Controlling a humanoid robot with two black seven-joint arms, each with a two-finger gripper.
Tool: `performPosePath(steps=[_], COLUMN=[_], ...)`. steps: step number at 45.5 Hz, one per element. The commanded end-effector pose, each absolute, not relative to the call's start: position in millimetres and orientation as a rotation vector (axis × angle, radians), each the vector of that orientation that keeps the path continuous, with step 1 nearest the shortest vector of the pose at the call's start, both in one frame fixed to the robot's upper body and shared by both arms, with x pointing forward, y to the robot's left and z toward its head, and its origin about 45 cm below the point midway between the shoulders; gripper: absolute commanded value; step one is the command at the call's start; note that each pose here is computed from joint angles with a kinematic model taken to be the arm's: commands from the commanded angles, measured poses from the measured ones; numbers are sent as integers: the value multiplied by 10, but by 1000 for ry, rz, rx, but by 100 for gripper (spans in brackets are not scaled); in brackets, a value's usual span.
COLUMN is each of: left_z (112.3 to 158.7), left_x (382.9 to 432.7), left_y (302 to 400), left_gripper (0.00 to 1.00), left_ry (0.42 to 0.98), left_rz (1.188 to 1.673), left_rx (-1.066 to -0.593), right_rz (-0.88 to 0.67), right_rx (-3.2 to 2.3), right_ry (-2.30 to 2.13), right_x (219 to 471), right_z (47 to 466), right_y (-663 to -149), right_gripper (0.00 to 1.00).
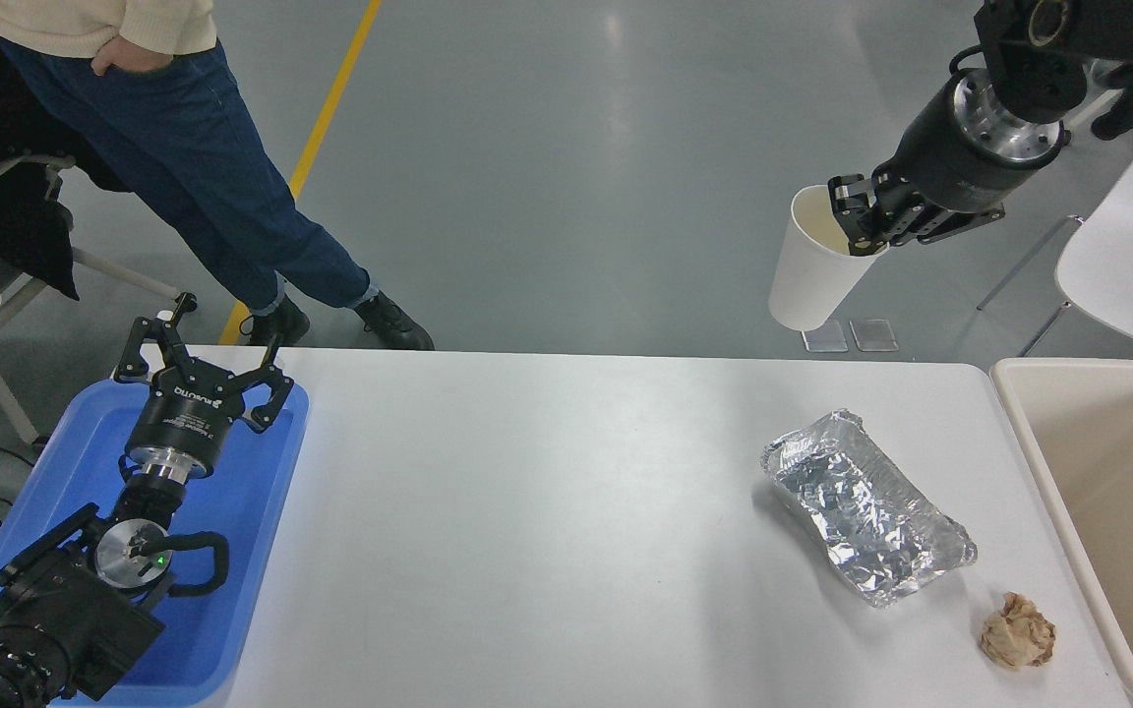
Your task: Pick up paper cup place in dustbin
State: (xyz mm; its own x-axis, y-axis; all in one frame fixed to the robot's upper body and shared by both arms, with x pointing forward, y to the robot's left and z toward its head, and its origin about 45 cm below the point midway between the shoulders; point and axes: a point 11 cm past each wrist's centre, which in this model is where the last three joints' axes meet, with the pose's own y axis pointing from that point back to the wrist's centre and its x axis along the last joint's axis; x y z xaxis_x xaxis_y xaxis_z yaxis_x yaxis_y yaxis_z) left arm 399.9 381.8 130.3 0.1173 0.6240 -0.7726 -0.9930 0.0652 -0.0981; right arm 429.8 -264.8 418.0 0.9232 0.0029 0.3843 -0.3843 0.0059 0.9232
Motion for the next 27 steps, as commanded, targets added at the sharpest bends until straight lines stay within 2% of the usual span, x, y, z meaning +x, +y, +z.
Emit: performPosePath(steps=[1,9,27], left_z=[1302,1302,1297], left_x=[3994,3994,3988], left_y=[3829,3830,3833], left_gripper=[100,100,100], left_ry=[636,636,637], left_rz=[1356,1356,1358], left_rx=[-734,-735,-736], right_rz=[284,185,-45], right_rx=[1503,1470,1325], right_ry=[-348,-433,-582], right_x=[4260,4170,3686], right_z=[4269,4229,3805], right_y=[-2881,-3455,-5060], right_gripper=[0,0,0])
